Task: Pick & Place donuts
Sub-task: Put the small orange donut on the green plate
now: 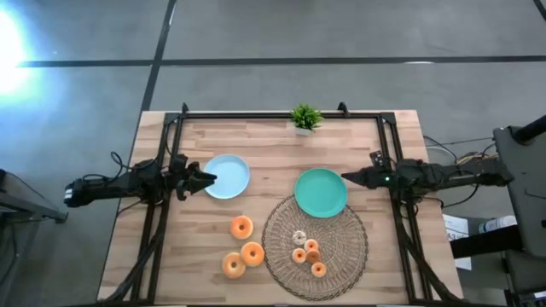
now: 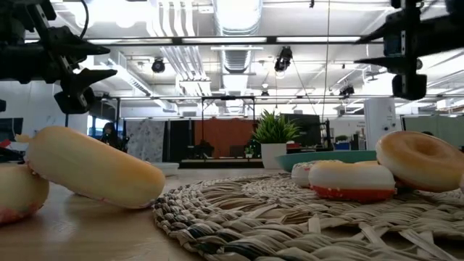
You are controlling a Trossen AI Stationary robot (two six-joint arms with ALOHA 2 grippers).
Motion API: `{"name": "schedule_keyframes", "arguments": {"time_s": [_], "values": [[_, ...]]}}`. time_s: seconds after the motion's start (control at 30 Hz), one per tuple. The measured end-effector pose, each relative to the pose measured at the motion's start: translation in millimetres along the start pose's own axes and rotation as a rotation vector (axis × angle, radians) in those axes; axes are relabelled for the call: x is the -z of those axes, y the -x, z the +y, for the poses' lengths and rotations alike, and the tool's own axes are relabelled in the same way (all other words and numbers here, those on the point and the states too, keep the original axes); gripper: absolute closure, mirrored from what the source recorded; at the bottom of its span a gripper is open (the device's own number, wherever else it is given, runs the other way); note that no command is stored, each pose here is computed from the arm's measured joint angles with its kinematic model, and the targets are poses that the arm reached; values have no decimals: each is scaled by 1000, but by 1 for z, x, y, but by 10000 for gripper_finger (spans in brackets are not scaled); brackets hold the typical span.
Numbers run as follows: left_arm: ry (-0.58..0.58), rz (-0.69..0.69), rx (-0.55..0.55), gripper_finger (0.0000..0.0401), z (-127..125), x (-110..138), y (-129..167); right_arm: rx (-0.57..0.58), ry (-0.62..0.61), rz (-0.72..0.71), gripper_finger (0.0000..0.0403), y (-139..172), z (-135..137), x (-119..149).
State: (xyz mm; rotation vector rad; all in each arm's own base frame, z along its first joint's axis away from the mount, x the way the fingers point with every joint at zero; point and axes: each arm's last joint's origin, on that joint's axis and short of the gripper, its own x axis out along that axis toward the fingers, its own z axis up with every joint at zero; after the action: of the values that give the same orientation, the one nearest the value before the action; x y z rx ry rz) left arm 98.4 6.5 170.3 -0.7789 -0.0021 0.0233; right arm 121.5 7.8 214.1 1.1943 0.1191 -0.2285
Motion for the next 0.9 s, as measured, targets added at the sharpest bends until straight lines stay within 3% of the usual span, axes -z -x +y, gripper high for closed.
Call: {"name": "schedule_keyframes", "arguments": {"time_s": [0.17,0.3,0.47,0.53,0.6,0.7,0.77,0.9], "values": [[0,0,0,261,0,0,0,285,123,287,259,-22,21,13],[0,0,0,261,0,0,0,384,218,451,240,-47,36,25],[0,0,0,261,0,0,0,395,359,626,214,-81,57,42],[0,0,0,261,0,0,0,409,476,704,208,-91,63,49],[0,0,0,261,0,0,0,460,607,798,207,-99,64,56],[0,0,0,261,0,0,0,537,679,912,209,-113,70,62],[0,0,0,261,0,0,0,499,740,952,212,-123,78,66],[0,0,0,261,0,0,0,350,986,1014,215,-138,99,81]]}}
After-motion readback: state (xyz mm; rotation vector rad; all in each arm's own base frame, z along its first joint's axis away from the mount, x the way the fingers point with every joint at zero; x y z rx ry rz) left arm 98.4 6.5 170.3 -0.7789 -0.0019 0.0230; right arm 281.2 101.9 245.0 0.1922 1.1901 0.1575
